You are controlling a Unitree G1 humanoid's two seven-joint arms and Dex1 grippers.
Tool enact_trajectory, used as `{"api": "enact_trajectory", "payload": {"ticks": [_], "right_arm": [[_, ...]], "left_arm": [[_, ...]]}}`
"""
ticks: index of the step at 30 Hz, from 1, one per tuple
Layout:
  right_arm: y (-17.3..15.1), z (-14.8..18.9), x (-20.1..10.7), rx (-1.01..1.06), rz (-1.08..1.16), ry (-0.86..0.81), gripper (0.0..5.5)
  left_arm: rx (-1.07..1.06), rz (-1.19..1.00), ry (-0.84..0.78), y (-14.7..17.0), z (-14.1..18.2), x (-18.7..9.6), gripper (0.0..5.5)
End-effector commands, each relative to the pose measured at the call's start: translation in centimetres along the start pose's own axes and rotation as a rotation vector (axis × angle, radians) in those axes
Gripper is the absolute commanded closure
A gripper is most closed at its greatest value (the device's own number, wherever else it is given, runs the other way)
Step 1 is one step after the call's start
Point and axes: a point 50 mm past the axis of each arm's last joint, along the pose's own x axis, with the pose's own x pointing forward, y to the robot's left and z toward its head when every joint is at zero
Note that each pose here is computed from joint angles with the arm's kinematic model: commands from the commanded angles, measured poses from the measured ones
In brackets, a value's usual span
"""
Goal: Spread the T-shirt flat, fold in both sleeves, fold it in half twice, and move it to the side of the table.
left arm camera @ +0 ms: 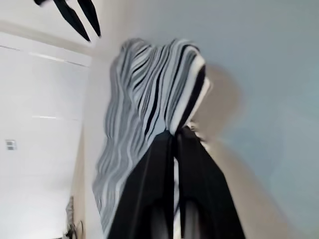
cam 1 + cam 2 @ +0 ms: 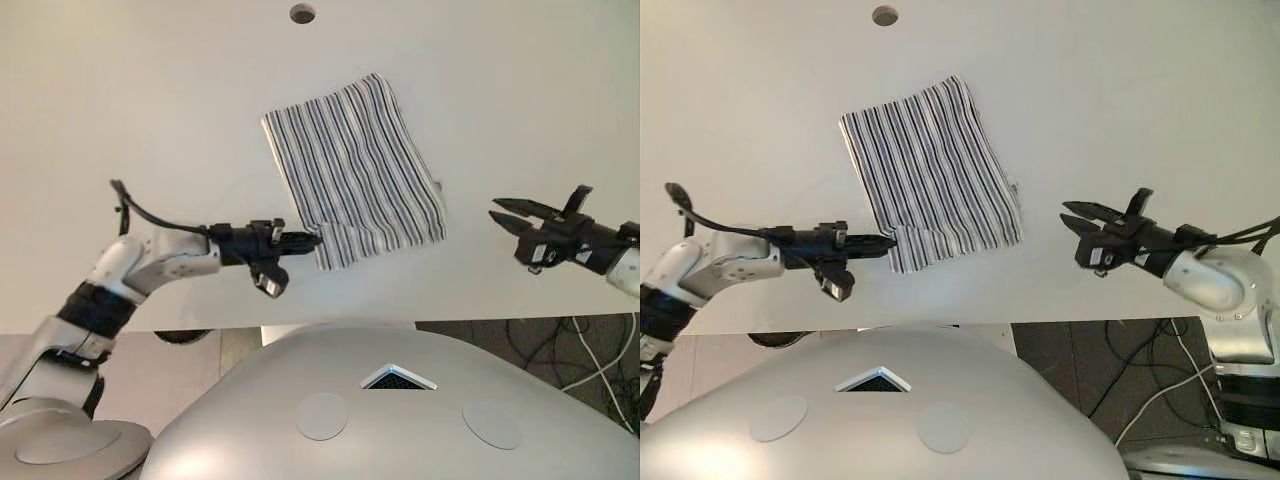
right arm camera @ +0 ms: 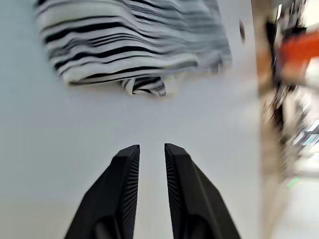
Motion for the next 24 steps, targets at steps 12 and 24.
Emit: {"api": "enact_trajectory", "payload": {"ticks": [12, 24], "right_arm": [[0.4, 1.0, 6.3, -0.686, 0.015, -0.333, 3.34], [1.4, 3.9, 9.1, -0.783, 0.045, -0.496, 3.34]], "left_arm": [[0.025, -0.291, 0.130, -4.5, -0.4, -3.1, 5.50], [0.052, -0.255, 0.108, -3.9, -0.3, -2.0, 5.50]]}}
